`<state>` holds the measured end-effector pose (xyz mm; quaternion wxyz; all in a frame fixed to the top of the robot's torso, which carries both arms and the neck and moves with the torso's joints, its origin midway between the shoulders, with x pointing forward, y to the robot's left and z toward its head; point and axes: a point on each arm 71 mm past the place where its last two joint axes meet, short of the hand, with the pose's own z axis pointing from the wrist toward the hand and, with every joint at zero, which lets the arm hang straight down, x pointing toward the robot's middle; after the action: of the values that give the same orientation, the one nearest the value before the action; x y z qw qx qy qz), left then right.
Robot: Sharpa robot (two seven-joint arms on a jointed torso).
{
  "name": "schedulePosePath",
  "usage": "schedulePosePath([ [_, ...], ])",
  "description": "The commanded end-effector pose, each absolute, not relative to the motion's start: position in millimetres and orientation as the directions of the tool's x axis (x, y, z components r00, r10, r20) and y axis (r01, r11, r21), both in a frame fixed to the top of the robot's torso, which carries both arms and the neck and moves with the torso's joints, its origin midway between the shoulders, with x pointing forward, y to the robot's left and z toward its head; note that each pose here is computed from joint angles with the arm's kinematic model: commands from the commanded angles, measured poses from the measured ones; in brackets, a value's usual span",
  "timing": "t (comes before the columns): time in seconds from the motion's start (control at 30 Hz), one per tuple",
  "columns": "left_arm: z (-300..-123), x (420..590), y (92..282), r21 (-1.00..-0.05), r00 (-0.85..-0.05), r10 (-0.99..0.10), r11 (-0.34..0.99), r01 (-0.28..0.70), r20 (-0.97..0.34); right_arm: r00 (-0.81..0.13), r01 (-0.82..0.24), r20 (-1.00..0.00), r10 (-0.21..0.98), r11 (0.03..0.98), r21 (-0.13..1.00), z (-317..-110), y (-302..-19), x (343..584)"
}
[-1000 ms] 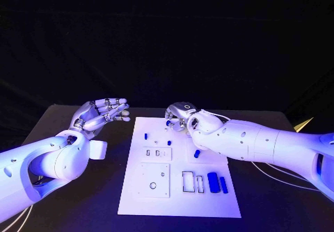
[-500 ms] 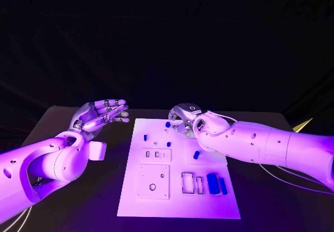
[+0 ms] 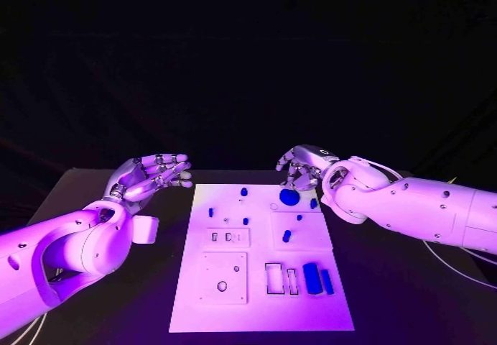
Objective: Assemble the parts on the task board
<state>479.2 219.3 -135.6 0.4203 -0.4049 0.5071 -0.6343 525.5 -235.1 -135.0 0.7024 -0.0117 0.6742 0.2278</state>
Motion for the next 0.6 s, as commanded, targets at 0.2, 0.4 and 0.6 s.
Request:
schedulePosePath([
  [0.2,-134.3,477.9,213.2,-0.983,-0.358,-0.931,-0.127,0.131,0.073,-0.175,-0.213,-0.92,0.35,0.899,0.382,-146,-266,526],
  [0.4,-134.3,477.7,210.7,-0.983,-0.365,-0.928,-0.129,0.13,0.073,-0.185,-0.176,-0.923,0.338,0.912,0.369,-155,-274,529],
  [0.6,-134.5,477.9,209.8,-0.983,-0.368,-0.927,-0.129,0.129,0.074,-0.194,-0.16,-0.924,0.329,0.919,0.36,-165,-272,530],
])
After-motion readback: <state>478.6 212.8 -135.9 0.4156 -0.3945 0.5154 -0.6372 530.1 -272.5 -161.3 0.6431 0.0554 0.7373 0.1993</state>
